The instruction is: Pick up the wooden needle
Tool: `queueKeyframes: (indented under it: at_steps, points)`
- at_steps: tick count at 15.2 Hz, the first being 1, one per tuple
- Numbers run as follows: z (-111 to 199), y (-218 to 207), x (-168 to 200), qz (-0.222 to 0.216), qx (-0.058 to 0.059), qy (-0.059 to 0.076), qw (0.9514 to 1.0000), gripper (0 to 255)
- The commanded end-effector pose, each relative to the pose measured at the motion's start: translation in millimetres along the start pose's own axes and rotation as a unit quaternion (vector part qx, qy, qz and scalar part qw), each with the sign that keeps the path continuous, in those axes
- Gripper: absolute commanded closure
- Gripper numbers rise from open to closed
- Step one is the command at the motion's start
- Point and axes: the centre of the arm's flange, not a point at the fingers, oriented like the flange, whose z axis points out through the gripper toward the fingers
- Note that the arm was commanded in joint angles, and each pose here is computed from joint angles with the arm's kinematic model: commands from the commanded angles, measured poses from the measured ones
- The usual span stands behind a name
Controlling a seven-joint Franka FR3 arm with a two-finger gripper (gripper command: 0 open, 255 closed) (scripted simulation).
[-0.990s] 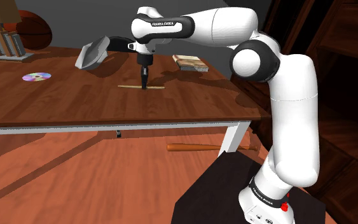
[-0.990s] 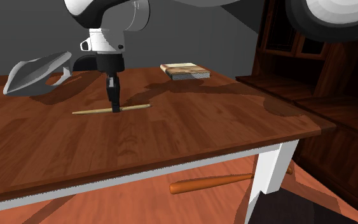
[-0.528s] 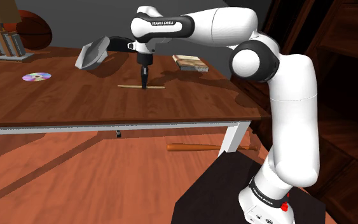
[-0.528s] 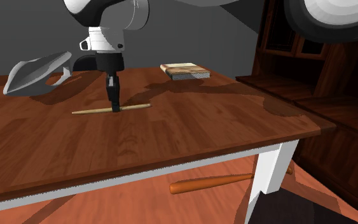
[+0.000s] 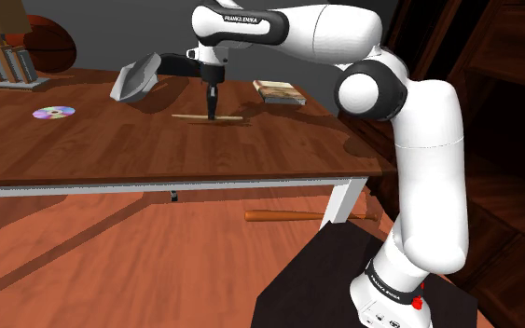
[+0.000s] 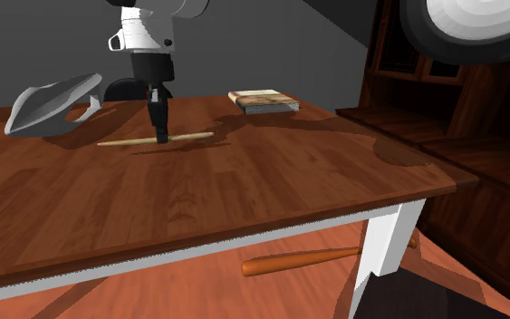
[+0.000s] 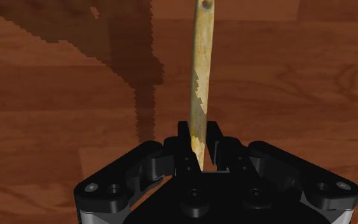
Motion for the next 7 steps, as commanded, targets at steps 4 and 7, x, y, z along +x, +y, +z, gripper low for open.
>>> queueKeyframes:
  at_steps: [4,7]
  points:
    - [-27,-1,2,0.000,0.000,0.000,1.0000,255]
    - [-33,-1,2,0.000,0.000,0.000,1.0000,255]
